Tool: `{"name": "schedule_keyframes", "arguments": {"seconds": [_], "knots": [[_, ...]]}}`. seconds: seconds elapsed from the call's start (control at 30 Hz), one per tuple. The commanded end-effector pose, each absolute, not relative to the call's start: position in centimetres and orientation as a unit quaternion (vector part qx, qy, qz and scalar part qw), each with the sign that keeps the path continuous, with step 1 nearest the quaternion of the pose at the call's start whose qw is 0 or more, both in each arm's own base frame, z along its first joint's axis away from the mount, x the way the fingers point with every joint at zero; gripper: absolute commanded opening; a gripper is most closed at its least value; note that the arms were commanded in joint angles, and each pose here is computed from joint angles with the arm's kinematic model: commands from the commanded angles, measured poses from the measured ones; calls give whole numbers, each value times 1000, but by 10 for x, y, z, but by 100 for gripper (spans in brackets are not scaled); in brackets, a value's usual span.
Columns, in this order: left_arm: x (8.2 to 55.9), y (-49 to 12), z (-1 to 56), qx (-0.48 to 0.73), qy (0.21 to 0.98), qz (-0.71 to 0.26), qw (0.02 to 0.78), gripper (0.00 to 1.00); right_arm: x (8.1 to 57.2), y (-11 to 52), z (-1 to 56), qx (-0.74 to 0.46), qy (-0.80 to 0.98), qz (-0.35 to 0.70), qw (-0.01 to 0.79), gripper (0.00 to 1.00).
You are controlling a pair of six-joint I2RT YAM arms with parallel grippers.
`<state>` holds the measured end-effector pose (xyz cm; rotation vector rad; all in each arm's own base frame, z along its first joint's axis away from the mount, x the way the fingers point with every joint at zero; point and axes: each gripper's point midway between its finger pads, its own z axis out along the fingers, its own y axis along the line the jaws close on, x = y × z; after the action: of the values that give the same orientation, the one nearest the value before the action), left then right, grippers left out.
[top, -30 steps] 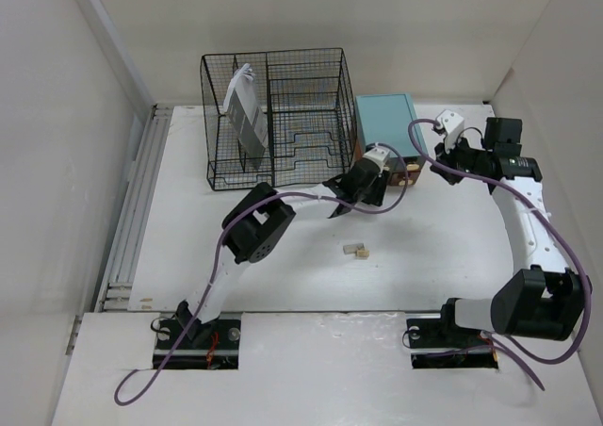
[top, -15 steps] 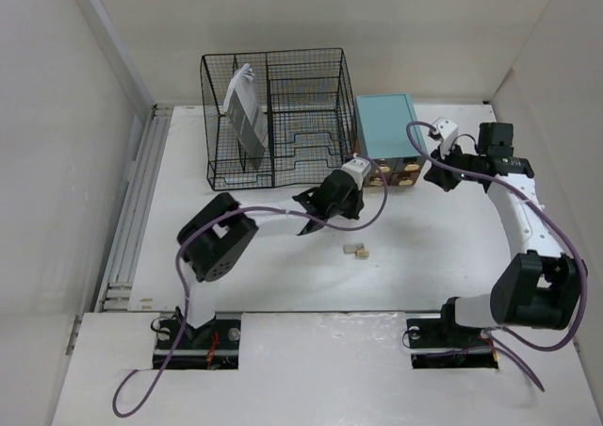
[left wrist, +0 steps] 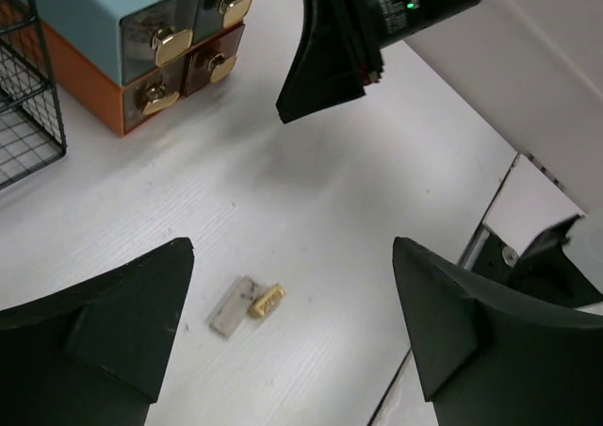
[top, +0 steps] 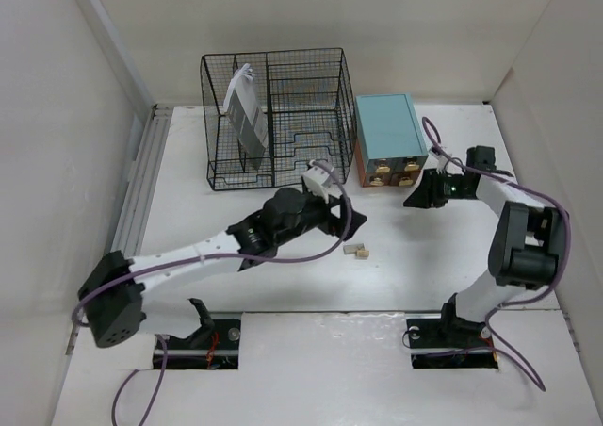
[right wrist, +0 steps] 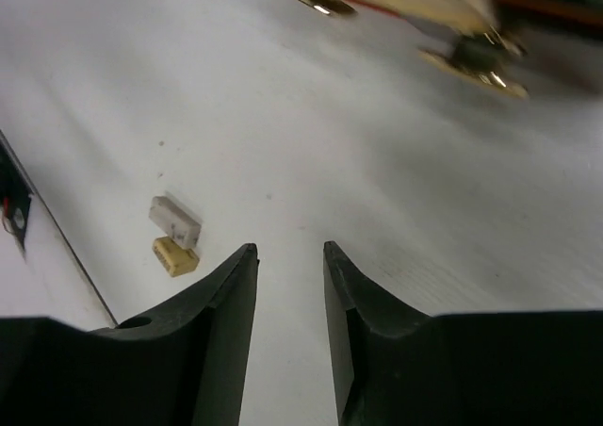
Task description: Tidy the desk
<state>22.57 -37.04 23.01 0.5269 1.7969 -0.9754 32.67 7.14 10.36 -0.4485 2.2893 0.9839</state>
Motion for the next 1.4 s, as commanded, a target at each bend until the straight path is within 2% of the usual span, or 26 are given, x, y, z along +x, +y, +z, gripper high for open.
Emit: {"name": "schedule_keyframes", "arguments": {"seconds": [0.0,0.03,0.1,0.23,0.4,0.67,0.93,1.13,1.37], "knots": [[206,-340,244,198,730,-414,506,87,342,68,88,-76,855,416,300,40],[200,-327,259,190,717,-422,522,88,353,63,83,-54,852,417,311,43],[195,-319,251,187,721,-422,517,88,361,60,76,-49,853,412,316,43],[182,-287,257,161,717,-420,532,89,376,55,69,-10,852,423,310,52],[177,-282,260,143,710,-440,531,91,391,52,60,29,847,424,318,57],[177,-281,263,142,707,-442,533,91,419,48,72,73,812,434,384,58],[176,-280,263,142,707,-442,533,91,425,43,73,127,788,434,418,60],[174,-277,266,138,705,-447,533,91,438,50,88,120,765,435,460,60],[174,-275,263,133,709,-444,531,91,440,63,80,125,760,445,457,61]]}}
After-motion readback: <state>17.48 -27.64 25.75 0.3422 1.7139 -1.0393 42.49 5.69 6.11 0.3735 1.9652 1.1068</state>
